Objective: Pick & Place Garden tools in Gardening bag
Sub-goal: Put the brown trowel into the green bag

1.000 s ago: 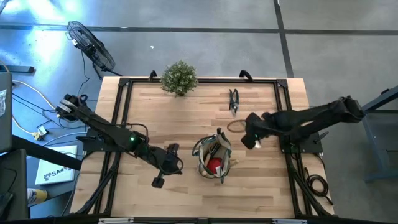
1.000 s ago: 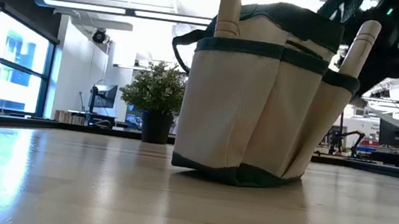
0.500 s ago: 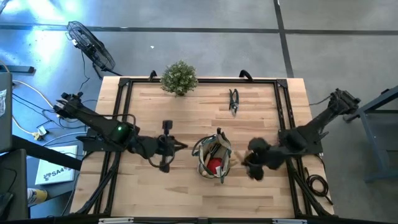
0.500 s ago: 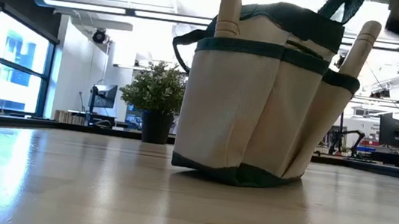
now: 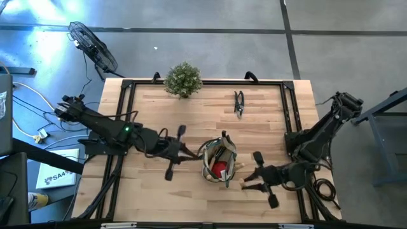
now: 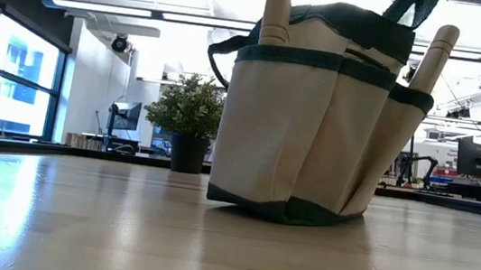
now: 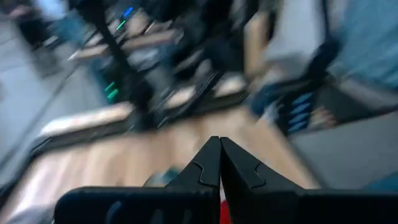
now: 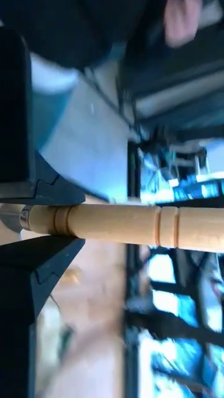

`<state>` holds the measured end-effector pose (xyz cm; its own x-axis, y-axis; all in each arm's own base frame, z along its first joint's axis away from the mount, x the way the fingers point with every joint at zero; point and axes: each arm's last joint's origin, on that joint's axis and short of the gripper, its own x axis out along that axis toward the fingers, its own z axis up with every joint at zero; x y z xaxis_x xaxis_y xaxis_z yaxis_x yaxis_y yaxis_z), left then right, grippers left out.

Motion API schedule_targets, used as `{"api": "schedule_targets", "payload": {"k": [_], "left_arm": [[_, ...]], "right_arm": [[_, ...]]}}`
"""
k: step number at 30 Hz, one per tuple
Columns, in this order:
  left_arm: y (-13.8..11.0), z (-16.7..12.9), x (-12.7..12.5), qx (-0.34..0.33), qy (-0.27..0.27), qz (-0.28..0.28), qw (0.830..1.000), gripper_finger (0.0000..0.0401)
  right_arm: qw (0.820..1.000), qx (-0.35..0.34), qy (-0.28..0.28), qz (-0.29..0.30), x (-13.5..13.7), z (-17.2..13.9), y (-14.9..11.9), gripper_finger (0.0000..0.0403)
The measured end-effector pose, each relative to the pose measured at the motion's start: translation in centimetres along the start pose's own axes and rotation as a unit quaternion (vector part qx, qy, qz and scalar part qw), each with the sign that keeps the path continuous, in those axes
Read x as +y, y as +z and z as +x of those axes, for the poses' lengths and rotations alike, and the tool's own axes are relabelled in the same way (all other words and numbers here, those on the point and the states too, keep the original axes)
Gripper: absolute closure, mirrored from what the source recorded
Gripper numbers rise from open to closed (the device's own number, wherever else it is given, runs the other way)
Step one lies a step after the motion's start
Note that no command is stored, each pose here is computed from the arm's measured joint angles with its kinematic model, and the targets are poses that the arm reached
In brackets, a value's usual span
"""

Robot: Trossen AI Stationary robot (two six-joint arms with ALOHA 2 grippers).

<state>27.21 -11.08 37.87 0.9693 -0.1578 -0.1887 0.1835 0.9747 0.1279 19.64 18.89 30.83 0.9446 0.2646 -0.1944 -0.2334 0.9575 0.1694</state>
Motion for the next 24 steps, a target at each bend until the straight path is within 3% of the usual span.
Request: {"api": "schedule_targets", "payload": {"k": [6, 13, 24], "left_arm": [[0.0, 2.2, -0.7, -0.053, -0.083, -0.01, 0.995, 0.0401], [-1.6, 4.9, -1.4, -0.039, -0.067, 0.001, 0.997, 0.0401], [-1.8, 5.1, -1.3, -0.035, -0.038, 0.017, 0.999, 0.0392]], "right_arm": [[0.995, -0.013, -0.059, -0.079, -1.2, 2.5, -0.5, 0.0356], [0.992, -0.04, -0.053, -0.108, -1.4, 4.0, -0.5, 0.0356], [0.993, -0.042, -0.042, -0.1, -0.8, 3.7, -0.6, 0.0356]]}}
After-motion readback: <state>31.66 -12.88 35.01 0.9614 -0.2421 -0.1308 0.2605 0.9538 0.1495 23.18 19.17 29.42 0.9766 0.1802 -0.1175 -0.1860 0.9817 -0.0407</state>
